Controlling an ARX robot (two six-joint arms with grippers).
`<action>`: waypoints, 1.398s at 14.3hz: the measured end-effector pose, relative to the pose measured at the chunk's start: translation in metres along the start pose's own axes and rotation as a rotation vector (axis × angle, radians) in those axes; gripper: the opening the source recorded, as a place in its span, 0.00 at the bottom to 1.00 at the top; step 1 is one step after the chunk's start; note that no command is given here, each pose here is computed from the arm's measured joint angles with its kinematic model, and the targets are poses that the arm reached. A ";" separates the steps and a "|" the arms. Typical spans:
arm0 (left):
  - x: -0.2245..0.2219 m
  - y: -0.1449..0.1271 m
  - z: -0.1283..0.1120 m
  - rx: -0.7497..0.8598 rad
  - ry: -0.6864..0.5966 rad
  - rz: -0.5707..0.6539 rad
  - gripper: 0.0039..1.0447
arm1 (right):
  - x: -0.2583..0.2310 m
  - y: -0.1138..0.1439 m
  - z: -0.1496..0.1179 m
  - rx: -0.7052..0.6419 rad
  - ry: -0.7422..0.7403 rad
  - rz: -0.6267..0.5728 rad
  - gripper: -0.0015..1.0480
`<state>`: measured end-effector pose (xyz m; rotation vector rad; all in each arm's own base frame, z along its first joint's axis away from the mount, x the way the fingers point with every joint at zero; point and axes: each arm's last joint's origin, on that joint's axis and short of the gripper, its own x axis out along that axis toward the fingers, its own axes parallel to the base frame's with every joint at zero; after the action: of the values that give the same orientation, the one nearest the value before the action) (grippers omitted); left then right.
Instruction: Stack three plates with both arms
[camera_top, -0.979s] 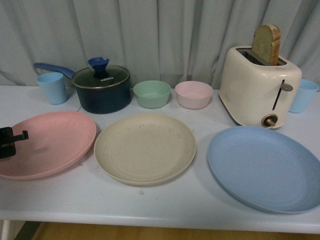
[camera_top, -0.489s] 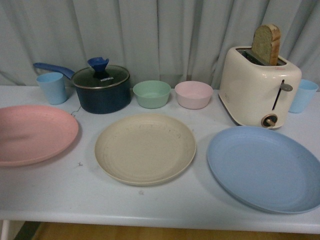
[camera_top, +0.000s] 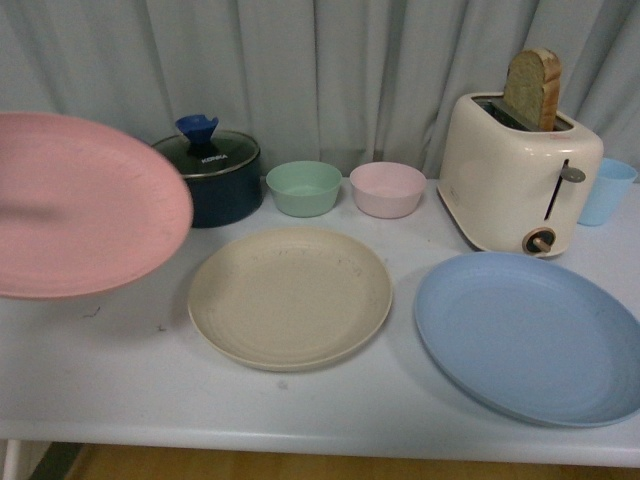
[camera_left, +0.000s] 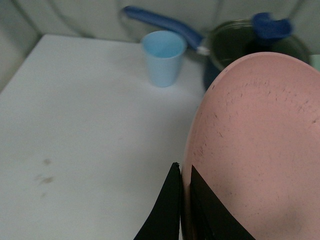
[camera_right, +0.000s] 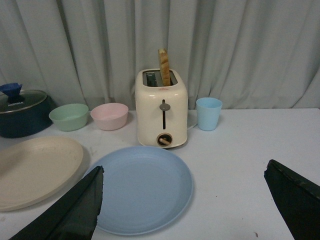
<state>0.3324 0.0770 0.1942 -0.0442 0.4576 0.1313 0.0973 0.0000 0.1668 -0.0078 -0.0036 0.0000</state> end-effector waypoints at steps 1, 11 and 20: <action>-0.001 -0.031 0.000 0.017 -0.013 -0.074 0.02 | 0.000 0.000 0.000 0.000 0.000 0.000 0.94; 0.063 -0.169 -0.062 -0.027 0.142 -0.216 0.02 | 0.000 0.000 0.000 0.000 0.000 0.000 0.94; 0.081 -0.161 -0.074 -0.101 0.165 -0.159 0.04 | 0.000 0.000 0.000 0.000 0.000 0.000 0.94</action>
<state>0.3947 -0.0786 0.0943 -0.1914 0.6097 -0.0057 0.0973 0.0000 0.1668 -0.0078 -0.0040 0.0000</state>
